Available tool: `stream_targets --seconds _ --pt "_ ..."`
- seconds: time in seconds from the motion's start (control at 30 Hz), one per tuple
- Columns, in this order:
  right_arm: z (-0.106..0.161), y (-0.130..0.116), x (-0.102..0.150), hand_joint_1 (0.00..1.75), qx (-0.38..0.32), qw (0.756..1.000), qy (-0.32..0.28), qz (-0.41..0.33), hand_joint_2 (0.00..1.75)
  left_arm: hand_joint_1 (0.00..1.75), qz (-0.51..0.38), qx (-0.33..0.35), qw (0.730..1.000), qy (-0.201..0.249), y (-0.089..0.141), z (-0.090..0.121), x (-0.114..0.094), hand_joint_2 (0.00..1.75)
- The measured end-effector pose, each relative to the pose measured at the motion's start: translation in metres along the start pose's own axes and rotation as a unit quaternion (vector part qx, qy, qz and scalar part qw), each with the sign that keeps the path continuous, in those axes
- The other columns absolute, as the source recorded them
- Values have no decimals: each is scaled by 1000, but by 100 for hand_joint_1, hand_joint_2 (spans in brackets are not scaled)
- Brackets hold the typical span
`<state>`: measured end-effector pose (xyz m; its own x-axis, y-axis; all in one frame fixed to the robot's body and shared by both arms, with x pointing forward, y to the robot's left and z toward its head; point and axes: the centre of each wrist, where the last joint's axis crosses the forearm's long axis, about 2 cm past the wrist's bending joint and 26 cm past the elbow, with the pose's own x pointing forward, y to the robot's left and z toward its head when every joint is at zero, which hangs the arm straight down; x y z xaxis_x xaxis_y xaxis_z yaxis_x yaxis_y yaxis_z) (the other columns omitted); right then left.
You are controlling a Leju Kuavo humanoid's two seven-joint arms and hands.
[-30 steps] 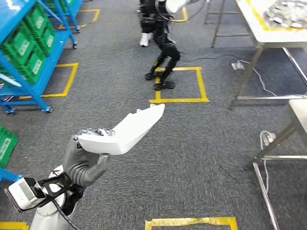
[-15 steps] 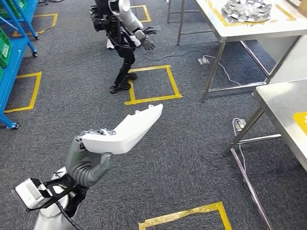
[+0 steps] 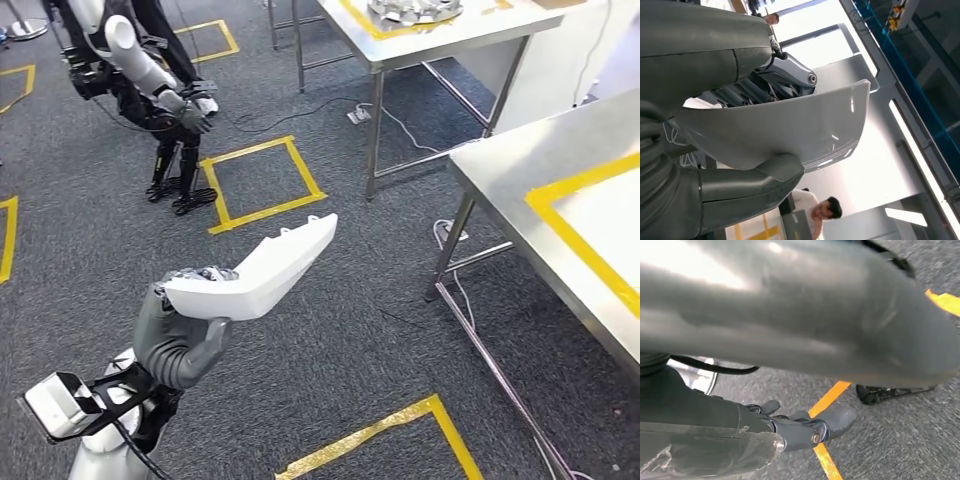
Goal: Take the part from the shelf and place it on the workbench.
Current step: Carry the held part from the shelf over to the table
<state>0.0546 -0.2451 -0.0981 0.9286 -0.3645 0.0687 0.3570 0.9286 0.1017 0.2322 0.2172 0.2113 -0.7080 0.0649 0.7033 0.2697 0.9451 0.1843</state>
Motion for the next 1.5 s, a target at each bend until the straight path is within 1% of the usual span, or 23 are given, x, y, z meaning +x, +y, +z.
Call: stream_targets --seconds 0.73,1.5 --pt "0 0 0 0 4 1000 -4 -11 0 175 -12 22 1000 5 3 -1 0 175" --pt "0 3 4 0 1 1000 -11 -17 0 175 -23 32 999 -11 7 -10 2 175"
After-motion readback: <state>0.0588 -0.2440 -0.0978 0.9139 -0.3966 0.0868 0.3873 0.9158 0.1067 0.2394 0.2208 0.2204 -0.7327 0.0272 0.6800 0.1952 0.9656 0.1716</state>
